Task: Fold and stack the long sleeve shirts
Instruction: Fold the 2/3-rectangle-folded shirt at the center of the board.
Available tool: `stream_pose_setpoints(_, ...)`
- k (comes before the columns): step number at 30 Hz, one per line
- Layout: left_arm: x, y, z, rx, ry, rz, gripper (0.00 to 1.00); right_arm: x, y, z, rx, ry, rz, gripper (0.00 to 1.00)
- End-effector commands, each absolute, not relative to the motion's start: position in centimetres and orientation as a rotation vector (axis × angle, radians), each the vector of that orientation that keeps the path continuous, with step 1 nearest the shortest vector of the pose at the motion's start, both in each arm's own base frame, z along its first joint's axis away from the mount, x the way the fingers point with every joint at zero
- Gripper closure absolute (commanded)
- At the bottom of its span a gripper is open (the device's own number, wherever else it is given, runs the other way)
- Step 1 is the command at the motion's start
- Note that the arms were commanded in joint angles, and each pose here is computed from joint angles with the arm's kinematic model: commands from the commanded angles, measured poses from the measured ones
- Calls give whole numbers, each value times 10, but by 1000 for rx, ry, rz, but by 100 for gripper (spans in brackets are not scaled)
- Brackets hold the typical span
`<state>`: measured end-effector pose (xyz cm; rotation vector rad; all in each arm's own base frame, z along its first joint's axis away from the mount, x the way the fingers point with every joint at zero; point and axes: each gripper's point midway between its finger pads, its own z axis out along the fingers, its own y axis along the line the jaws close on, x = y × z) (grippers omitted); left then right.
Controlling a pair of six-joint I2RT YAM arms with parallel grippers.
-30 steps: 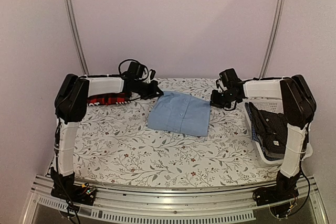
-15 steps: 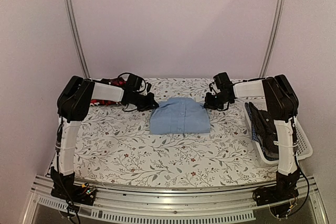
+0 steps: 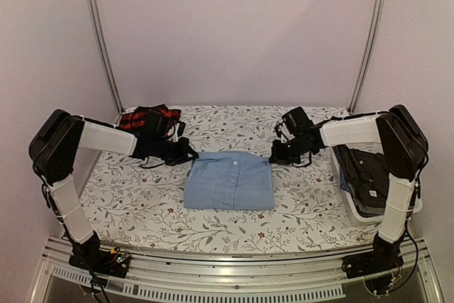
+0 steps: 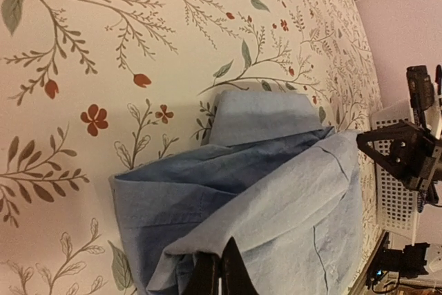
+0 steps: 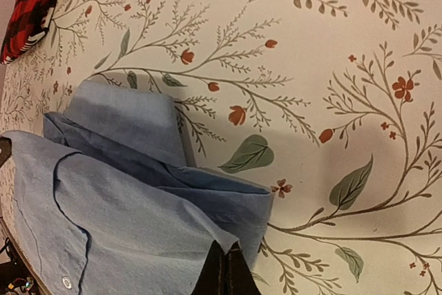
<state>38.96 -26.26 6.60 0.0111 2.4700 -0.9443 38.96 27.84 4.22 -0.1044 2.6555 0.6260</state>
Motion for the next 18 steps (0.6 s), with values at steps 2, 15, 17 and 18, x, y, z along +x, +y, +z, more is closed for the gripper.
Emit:
stream_pose_setpoints(2,397,-241,68,-56,2438,-856,100,412,264,84,-28,2533,580,100)
stream_pose_setpoints(15,436,-226,53,-114,2455,-801,95,465,282,65,-77,2504,565,95)
stream_pose_setpoints(17,441,-222,58,-110,2450,-773,71,468,283,67,-89,2505,557,78)
stream_pose_setpoints(18,442,-220,62,-107,2446,-758,67,468,283,69,-99,2502,547,72)
